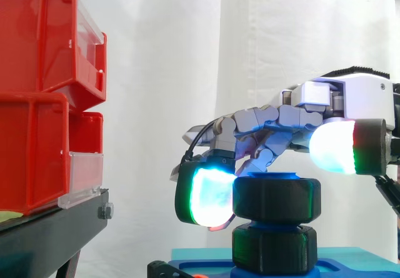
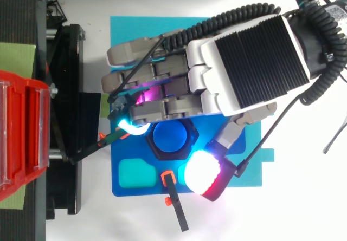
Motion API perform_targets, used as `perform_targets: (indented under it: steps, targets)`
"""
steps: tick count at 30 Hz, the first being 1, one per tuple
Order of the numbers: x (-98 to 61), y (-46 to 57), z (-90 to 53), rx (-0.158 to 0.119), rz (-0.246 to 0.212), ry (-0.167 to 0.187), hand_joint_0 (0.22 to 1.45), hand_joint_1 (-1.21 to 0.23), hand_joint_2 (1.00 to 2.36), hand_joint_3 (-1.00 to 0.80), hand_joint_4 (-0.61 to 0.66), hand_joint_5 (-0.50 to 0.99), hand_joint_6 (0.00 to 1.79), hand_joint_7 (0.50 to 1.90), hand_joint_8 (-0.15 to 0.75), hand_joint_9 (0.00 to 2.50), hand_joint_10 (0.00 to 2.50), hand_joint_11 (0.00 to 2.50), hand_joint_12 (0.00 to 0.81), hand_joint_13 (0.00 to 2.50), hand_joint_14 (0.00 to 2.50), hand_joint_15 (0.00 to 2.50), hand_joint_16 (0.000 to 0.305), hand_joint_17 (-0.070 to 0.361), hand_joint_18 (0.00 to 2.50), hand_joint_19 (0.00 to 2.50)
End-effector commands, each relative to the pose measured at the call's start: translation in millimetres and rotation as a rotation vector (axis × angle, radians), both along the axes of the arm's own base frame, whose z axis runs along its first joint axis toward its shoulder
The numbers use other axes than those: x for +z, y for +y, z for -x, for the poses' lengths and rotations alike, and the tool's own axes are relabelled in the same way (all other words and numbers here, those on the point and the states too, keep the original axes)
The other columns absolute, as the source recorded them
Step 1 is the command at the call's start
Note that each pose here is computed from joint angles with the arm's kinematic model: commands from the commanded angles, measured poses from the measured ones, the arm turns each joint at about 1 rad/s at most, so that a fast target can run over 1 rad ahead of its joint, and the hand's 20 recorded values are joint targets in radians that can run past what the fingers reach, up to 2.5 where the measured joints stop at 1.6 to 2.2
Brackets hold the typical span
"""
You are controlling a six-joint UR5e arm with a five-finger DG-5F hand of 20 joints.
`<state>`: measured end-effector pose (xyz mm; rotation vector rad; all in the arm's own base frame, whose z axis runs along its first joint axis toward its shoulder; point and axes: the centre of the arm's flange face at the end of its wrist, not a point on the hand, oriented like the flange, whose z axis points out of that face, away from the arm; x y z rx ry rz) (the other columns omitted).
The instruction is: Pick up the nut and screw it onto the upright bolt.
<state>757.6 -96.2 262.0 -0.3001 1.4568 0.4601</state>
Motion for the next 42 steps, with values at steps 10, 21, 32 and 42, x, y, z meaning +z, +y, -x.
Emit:
perform_targets:
  steps: [10,21,32,42]
  targets:
    - [0.3,-13.1,2.7,0.002,0.007,-0.006,0.55,-0.17,1.00,-0.50,0.19,0.01,0.54,1.46,0.270,0.90,0.00,0.00,0.224,0.55,0.00,0.00,0.017,0.039,0.17,0.00]
    - [3.5,-21.9,2.8,-0.005,0.008,-0.015,0.55,-0.20,1.00,-0.50,0.11,0.03,0.65,1.24,0.270,1.11,0.00,0.00,0.179,0.70,0.00,0.00,0.012,0.027,0.33,0.00]
    - [22.0,-27.3,-3.2,-0.003,0.011,-0.046,0.55,-0.22,1.00,-0.50,0.09,0.05,0.67,1.21,0.252,1.30,0.00,0.00,0.140,0.85,0.00,0.00,0.006,0.013,0.49,0.00]
    - [45.3,-27.4,-11.2,0.000,0.013,-0.086,0.54,-0.16,1.00,-0.50,0.27,-0.04,0.50,1.08,0.275,1.12,0.00,0.00,0.205,0.69,0.00,0.00,0.015,0.035,0.31,0.00]
